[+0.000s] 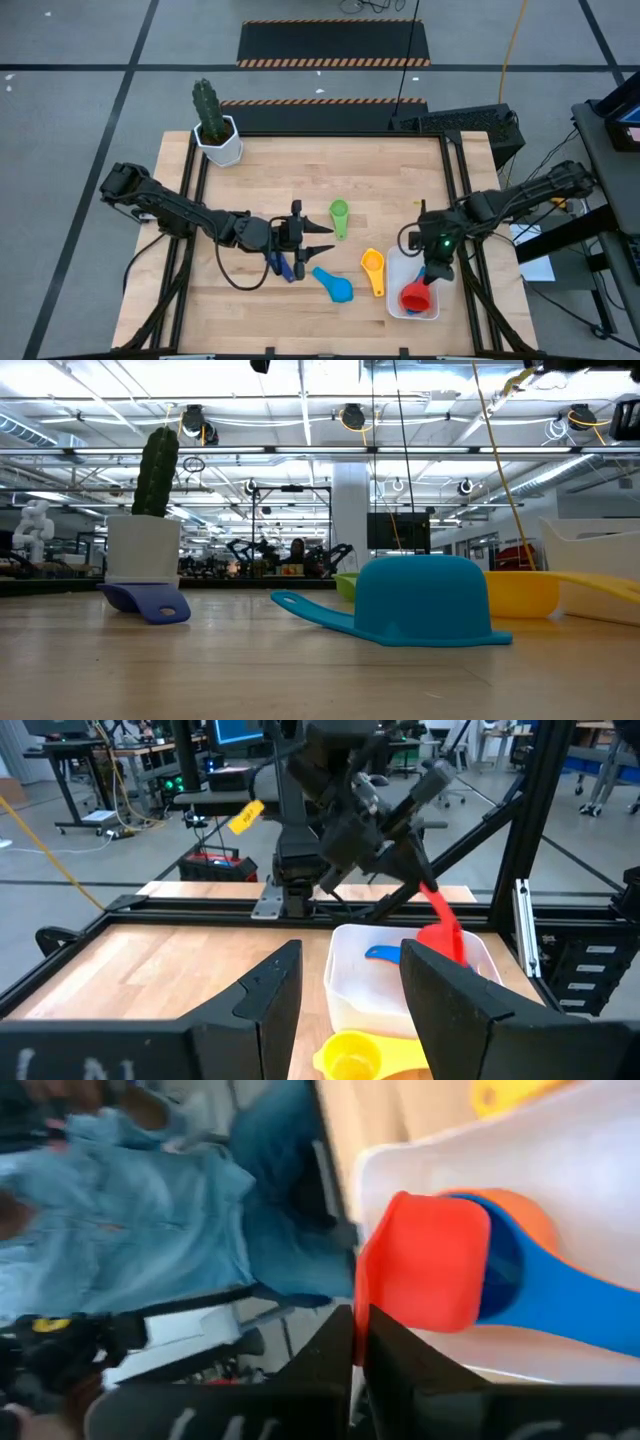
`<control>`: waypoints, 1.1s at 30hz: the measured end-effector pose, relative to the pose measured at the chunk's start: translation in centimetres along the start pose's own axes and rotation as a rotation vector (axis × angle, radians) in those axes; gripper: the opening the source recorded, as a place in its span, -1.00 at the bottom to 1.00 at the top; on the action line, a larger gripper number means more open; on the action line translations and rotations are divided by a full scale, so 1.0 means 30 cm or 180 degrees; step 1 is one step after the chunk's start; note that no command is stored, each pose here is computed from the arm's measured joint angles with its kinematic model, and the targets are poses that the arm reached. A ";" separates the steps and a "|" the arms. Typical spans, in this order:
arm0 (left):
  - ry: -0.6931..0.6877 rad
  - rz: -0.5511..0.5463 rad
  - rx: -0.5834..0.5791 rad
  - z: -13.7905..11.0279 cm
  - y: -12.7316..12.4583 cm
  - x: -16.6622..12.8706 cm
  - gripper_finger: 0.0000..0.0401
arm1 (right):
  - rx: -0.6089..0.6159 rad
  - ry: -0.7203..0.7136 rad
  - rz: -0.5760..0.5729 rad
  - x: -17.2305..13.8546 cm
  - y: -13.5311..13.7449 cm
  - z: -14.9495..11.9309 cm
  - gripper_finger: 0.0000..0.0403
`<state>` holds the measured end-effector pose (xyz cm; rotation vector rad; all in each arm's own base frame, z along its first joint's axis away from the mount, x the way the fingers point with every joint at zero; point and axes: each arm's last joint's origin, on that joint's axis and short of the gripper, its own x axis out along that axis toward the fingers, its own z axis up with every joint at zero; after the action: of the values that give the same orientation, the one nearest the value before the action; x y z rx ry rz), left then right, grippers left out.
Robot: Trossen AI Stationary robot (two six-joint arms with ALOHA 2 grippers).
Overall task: Nest measuring cups in basket
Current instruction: Stack the red measuring cup on top of the blue measuring cup into the white bin
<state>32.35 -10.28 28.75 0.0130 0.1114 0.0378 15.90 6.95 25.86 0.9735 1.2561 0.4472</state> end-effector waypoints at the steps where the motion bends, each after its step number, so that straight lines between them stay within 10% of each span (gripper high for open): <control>1: 0.0000 -0.0001 -0.0001 0.000 0.000 0.000 -0.14 | -0.0013 -0.0029 0.0046 -0.006 0.005 -0.003 -0.95; 33: -0.0010 -0.0004 0.0002 0.001 0.000 0.000 -0.14 | 0.0044 -0.0038 0.0564 0.035 -0.045 -0.007 -0.99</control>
<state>32.35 -10.28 28.78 0.0137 0.1084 0.0365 15.74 7.09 24.14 1.1027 1.1682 0.5702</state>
